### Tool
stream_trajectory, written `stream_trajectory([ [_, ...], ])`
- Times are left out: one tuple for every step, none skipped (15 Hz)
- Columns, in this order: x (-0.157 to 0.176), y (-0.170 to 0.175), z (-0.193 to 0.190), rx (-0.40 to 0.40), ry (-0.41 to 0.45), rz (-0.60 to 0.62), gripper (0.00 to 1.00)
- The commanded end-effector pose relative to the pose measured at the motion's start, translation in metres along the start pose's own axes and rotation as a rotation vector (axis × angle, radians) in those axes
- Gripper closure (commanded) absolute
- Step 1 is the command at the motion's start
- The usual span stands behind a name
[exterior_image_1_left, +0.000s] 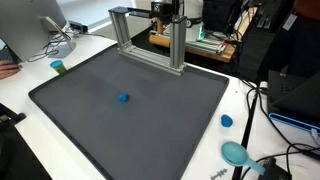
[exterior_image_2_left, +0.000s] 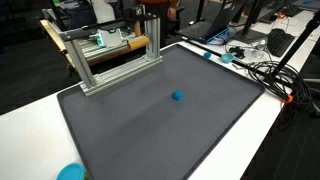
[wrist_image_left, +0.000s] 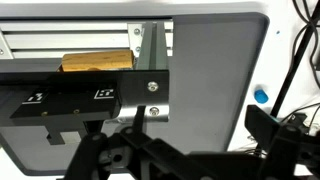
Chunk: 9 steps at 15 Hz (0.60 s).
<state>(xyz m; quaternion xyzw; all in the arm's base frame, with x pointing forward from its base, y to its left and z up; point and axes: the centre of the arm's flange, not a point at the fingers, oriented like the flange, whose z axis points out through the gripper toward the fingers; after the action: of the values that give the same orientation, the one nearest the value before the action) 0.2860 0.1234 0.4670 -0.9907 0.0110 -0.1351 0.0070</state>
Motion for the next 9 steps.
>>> stream_trajectory([
  [-0.001,0.001,0.002,-0.002,-0.005,0.0,0.0],
  [-0.001,0.001,0.004,-0.003,-0.01,0.001,0.0],
  [-0.001,0.001,0.005,-0.004,-0.012,0.001,0.0],
  [-0.001,0.001,0.005,-0.004,-0.013,0.001,0.0],
  [-0.001,0.001,0.005,-0.004,-0.013,0.001,0.0],
  [0.0,0.007,0.0,0.004,0.007,0.012,0.0],
  [0.002,0.012,-0.004,0.003,0.017,0.022,0.0],
  [0.008,0.026,-0.015,-0.015,0.039,0.045,0.0],
  [0.012,0.035,-0.021,-0.02,0.054,0.063,0.0],
])
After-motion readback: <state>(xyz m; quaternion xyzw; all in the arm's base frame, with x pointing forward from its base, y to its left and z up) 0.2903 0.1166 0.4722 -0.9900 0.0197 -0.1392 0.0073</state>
